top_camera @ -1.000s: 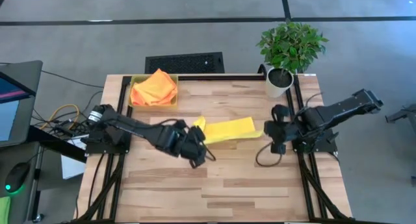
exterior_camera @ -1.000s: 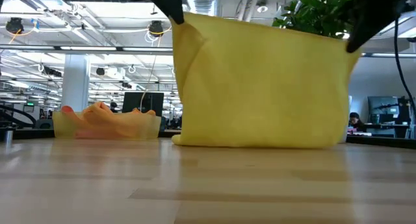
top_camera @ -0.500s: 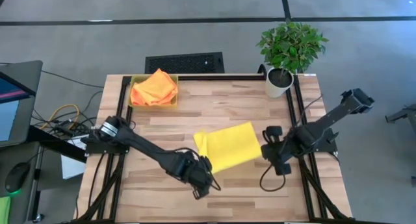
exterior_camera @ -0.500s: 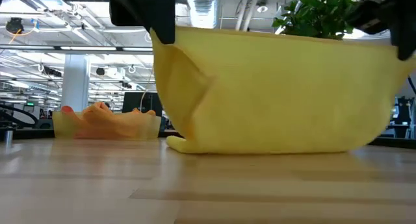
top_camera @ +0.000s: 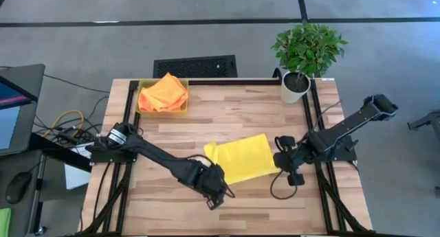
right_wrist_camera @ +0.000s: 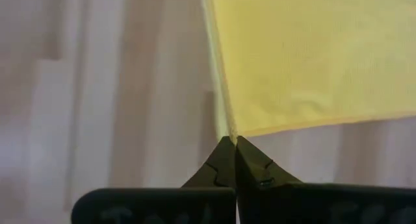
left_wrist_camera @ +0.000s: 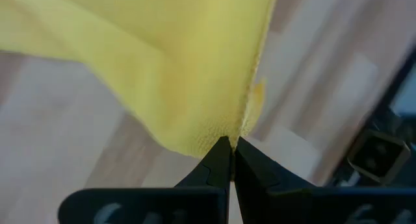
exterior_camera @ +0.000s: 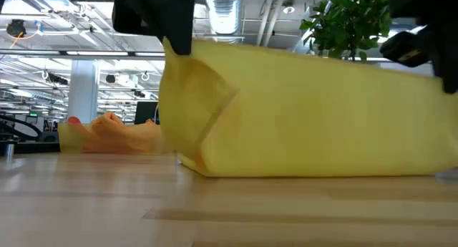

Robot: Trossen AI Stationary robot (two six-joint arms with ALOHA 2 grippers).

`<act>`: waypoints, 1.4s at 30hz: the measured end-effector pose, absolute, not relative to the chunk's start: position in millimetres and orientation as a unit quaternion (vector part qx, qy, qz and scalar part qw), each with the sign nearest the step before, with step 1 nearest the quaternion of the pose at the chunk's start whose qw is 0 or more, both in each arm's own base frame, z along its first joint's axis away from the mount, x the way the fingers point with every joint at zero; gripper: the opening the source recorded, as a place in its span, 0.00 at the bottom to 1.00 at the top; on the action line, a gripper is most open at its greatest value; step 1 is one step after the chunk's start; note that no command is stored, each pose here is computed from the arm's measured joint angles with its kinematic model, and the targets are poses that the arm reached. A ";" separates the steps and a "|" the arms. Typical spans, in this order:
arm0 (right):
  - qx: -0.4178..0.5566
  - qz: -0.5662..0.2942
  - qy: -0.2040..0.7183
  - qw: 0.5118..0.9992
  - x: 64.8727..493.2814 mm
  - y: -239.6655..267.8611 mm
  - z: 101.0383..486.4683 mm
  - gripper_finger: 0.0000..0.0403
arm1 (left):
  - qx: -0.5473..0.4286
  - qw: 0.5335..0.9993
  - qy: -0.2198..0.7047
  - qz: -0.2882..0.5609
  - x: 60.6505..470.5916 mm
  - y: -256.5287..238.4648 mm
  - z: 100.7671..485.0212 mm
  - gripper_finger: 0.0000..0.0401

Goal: Fold microfiber towels
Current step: Fold the yellow microfiber cloth

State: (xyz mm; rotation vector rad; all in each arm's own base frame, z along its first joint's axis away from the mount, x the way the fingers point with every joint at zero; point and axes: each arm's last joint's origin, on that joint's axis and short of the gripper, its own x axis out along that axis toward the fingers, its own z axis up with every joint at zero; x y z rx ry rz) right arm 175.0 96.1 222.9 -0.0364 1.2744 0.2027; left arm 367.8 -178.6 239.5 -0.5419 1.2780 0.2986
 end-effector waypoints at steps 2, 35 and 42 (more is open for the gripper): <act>-0.016 0.072 0.595 0.800 176.9 89.2 219.7 0.02 | -0.266 0.748 0.586 0.161 369.8 -170.8 239.0 0.00; -0.045 -0.125 0.570 0.811 198.4 -21.7 190.1 0.05 | -0.343 0.701 0.508 0.364 393.4 -69.8 237.7 0.02; -0.043 -0.126 0.560 0.818 204.1 -24.5 188.0 0.13 | -0.342 0.699 0.502 0.377 394.6 -59.7 237.9 0.13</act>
